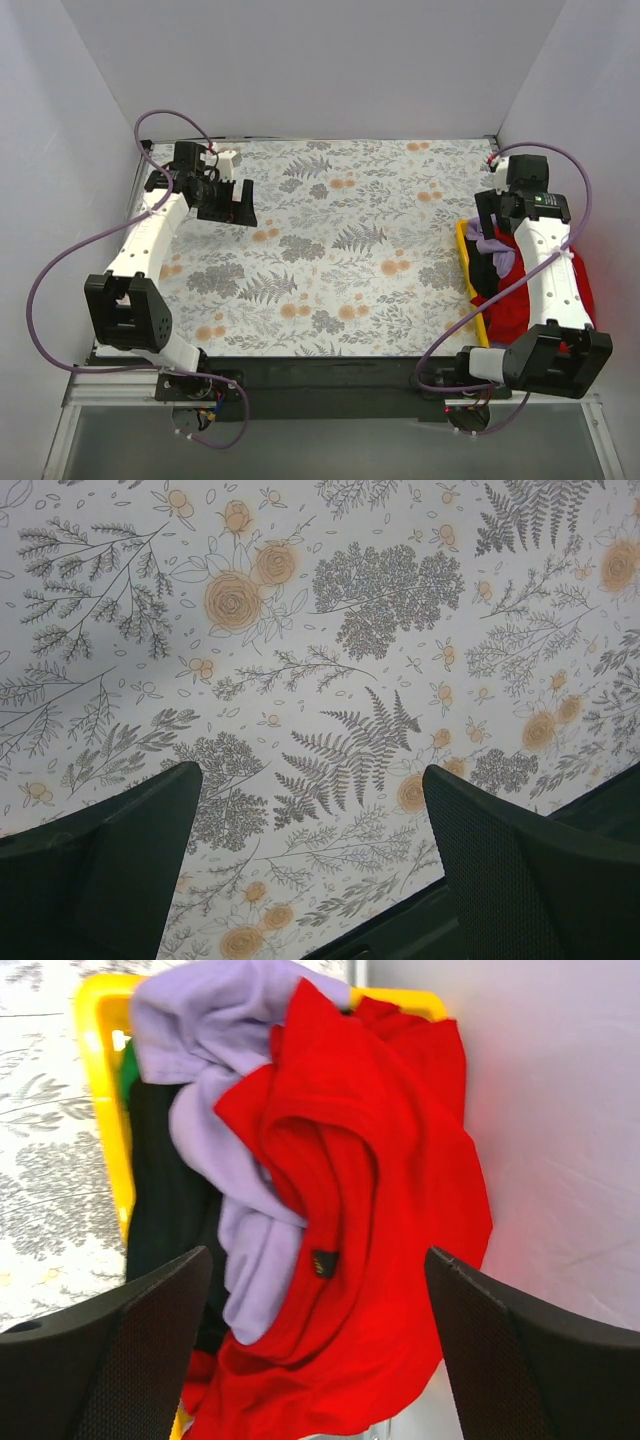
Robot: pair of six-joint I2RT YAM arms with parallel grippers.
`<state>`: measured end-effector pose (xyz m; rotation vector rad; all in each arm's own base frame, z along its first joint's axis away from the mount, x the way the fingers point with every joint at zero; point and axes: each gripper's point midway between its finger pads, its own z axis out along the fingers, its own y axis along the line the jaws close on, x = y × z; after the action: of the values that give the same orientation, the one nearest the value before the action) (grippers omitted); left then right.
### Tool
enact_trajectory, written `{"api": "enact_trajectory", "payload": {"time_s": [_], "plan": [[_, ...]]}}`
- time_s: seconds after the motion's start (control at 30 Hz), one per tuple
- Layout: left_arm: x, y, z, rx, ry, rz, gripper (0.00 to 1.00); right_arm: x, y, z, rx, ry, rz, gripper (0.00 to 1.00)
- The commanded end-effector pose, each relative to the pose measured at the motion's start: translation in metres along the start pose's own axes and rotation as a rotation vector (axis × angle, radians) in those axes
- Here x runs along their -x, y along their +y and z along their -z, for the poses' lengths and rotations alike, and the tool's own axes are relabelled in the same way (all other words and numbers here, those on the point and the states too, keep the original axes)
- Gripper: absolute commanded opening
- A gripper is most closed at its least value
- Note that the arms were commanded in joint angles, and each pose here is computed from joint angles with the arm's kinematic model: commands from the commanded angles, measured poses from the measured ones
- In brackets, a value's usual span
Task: Fold and stack the t-shirts
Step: Grab the tshirt from the pile
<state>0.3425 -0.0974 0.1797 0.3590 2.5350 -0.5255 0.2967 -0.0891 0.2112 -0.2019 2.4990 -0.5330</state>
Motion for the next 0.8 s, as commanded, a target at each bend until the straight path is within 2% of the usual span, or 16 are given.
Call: {"api": "enact_trajectory", "payload": {"time_s": [0.0,0.13,0.77], "plan": [[0.002,-0.006,0.005,0.005,0.015,-0.003,0.93,0.007,-0.028,0.001,-0.074,-0.018,-0.075,0.92],[0.000,-0.006,0.003,0.009,0.022,0.000,0.93,-0.002,-0.041,-0.008,-0.099,0.010,-0.085,0.86],[0.009,-0.007,0.003,0.001,0.015,-0.001,0.93,-0.043,-0.028,-0.055,0.081,0.130,-0.118,0.89]]}}
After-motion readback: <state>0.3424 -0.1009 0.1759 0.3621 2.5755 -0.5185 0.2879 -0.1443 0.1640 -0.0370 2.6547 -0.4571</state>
